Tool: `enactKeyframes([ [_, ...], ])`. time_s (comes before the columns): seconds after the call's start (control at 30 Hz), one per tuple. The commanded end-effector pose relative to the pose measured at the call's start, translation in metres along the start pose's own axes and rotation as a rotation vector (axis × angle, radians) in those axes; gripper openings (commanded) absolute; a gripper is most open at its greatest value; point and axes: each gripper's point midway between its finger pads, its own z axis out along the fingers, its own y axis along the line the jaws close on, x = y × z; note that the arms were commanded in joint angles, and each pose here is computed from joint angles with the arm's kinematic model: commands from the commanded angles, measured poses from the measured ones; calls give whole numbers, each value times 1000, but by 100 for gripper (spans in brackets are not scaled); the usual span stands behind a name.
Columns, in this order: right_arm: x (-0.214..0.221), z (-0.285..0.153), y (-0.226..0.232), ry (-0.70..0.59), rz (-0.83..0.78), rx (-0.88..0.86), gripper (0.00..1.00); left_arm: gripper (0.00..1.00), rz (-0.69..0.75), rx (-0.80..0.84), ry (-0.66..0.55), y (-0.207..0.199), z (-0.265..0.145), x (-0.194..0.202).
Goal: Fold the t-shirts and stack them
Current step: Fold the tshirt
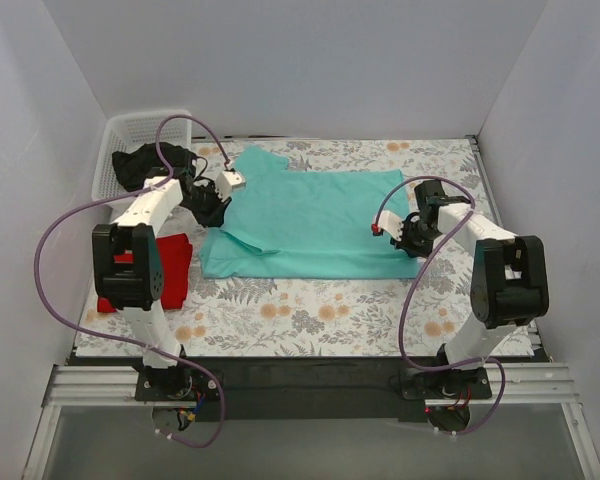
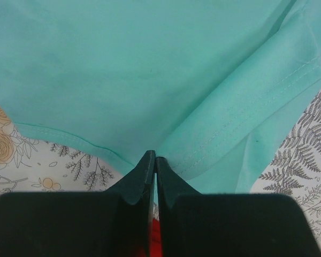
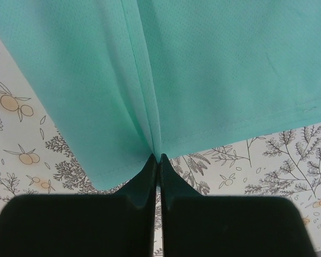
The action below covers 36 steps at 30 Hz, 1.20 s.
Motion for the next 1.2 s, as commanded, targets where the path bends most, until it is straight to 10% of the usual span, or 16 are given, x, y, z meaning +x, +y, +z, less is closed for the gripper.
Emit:
enactKeyframes([
  [0.0, -2, 0, -9, 6, -3, -9, 1, 0, 31, -47, 5, 12, -4, -6],
  [1.17, -4, 10, -41, 26, -14, 4, 1, 0, 54, -106, 21, 46, 17, -7],
])
